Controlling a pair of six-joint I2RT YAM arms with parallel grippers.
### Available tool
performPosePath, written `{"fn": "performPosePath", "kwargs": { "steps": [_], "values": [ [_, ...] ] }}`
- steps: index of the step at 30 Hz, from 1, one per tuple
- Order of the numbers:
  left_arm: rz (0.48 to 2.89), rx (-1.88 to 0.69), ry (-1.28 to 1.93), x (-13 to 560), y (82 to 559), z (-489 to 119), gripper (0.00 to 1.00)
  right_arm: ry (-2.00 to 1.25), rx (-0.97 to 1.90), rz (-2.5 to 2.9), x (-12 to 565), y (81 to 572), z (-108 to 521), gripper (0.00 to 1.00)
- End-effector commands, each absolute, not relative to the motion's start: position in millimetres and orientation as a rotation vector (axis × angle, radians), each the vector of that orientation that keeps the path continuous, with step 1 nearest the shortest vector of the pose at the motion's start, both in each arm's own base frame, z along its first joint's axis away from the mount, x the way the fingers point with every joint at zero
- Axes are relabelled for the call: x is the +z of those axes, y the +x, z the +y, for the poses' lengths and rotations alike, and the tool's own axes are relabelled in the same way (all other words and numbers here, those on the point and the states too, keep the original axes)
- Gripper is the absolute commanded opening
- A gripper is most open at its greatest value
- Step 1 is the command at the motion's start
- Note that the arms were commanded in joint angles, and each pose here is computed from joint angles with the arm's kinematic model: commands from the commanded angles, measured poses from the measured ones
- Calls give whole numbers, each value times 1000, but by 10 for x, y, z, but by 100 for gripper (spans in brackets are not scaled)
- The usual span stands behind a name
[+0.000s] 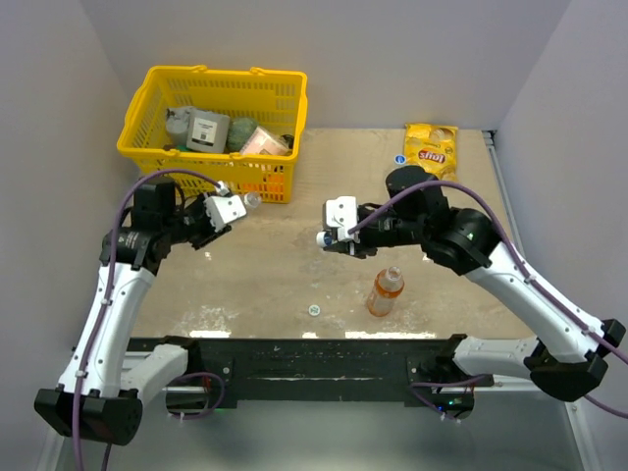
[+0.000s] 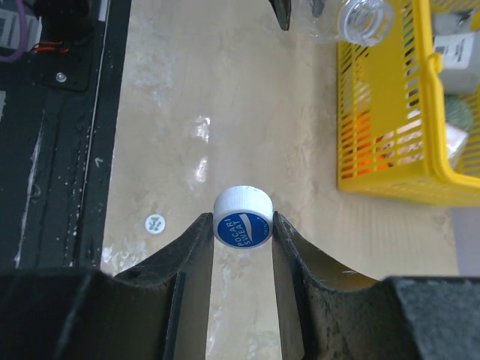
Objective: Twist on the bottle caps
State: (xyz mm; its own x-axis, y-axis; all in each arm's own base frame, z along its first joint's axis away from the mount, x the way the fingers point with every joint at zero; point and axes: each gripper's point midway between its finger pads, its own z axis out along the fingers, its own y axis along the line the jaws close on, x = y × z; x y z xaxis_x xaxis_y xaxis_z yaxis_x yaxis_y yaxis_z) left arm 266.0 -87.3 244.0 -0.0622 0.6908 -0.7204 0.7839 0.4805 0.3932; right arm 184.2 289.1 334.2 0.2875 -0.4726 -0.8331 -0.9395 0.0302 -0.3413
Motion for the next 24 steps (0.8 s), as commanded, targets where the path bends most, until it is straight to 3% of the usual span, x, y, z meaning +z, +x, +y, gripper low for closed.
{"fn": "performPosePath", "kwargs": {
  "steps": [1, 9, 15, 24],
  "values": [
    [1557, 28, 1590, 2778, 2640, -900, 0, -1586, 545, 1214, 3499, 1977, 2979, 0],
    [1406, 50, 1814, 2871, 2536, -1385, 0, -1489, 552, 1193, 3835, 2118, 3114, 0],
    [1431, 34, 1763, 2892, 2560, -1487, 0, -1412, 621, 1184, 4070, 2093, 3186, 0],
    [1459, -40, 1663, 2996, 2553, -1603, 0, -1497, 553, 1143, 3929, 2041, 3290, 0]
  ]
}}
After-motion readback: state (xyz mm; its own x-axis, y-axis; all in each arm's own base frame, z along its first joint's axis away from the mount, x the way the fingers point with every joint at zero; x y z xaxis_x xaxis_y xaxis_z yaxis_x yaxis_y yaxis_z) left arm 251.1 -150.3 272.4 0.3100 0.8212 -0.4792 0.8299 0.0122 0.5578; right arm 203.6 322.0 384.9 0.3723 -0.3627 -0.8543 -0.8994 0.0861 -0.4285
